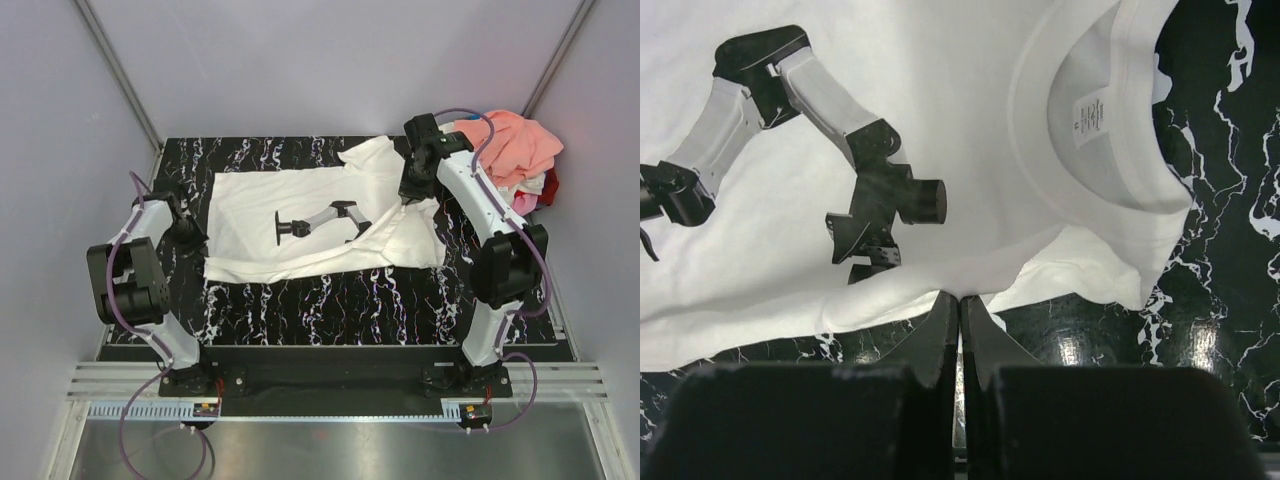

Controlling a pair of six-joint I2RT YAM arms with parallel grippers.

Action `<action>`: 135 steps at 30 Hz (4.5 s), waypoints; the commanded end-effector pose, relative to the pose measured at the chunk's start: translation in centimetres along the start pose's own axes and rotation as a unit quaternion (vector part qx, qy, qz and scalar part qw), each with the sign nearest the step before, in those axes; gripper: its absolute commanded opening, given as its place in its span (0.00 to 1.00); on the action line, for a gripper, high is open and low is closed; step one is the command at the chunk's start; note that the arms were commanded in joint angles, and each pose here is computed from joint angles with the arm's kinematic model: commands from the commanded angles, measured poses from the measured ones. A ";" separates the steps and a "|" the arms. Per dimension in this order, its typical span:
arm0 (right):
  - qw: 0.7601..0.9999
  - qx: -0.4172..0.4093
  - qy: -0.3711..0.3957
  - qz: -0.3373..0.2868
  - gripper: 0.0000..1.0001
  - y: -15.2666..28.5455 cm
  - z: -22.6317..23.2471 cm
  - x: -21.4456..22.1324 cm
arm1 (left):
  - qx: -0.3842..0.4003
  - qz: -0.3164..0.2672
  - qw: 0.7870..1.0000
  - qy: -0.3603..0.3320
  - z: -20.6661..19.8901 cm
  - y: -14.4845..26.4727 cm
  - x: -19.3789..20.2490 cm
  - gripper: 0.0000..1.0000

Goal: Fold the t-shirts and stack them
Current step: Fold the tshirt

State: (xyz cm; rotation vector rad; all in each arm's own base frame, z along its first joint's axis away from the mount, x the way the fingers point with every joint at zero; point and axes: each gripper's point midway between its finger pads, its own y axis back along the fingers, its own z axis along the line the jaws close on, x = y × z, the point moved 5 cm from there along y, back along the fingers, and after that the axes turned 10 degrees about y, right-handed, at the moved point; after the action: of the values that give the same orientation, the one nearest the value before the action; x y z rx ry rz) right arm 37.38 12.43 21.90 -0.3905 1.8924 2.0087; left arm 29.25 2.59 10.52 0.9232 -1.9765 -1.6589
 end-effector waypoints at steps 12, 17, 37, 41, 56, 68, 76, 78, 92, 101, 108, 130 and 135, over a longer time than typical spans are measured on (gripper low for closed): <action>0.999 0.024 0.023 0.024 0.00 -5.0 -0.5 -3.8 | -0.018 -0.012 1.000 -0.014 -1.7 -0.5 -3.8 0.00; 0.998 0.040 0.029 0.026 0.00 -6.3 -0.8 -4.9 | -0.034 -0.005 0.999 -0.006 -1.6 -0.9 -4.1 0.01; 0.997 0.073 0.007 -0.007 0.89 -9.3 -4.2 -9.8 | -0.028 -0.049 0.998 -0.006 -2.4 2.3 -6.2 0.78; 0.995 0.079 -0.028 -0.063 0.91 -1.8 -5.0 -8.6 | -0.004 -0.084 0.996 0.018 -0.9 4.3 -3.3 0.87; 0.985 -0.027 -0.168 0.040 0.67 -5.5 -10.3 9.8 | 0.122 -0.083 0.984 0.099 1.9 1.4 5.5 0.81; 0.982 -0.011 -0.172 0.075 0.65 -10.2 -11.7 9.9 | 0.101 -0.111 0.981 0.121 3.0 -1.1 5.2 0.80; 0.978 -0.007 -0.195 0.079 0.44 -12.1 -12.8 8.9 | 0.096 -0.141 0.976 0.137 3.4 -1.5 4.4 0.76; 0.977 -0.013 -0.195 0.080 0.39 -12.5 -12.7 8.6 | 0.096 -0.151 0.974 0.138 3.4 -1.4 4.1 0.75; 0.975 -0.029 -0.197 0.096 0.08 -13.8 -12.4 9.4 | 0.110 -0.163 0.969 0.149 2.6 -2.9 2.7 0.59; 0.975 -0.026 -0.195 0.099 0.00 -13.7 -12.5 9.7 | 0.114 -0.176 0.966 0.149 1.8 -3.2 1.1 0.07; 0.976 0.007 -0.196 0.091 0.00 -11.4 -13.1 10.1 | 0.052 -0.213 0.963 0.154 3.0 0.3 -0.1 0.00; 0.961 0.104 -0.247 0.067 0.74 -4.9 -15.7 14.6 | 0.047 -0.170 0.966 0.189 6.7 1.7 3.9 0.66; 0.964 0.095 -0.248 0.022 0.89 -2.2 -15.5 12.6 | 0.077 -0.204 0.960 0.174 5.9 4.2 3.4 0.72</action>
State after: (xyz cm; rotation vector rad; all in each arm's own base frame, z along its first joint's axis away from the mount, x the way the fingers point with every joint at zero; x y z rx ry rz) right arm 25.56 -1.59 10.18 0.2874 1.7912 1.7904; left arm 20.98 4.44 10.58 1.5599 -1.7137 -1.4232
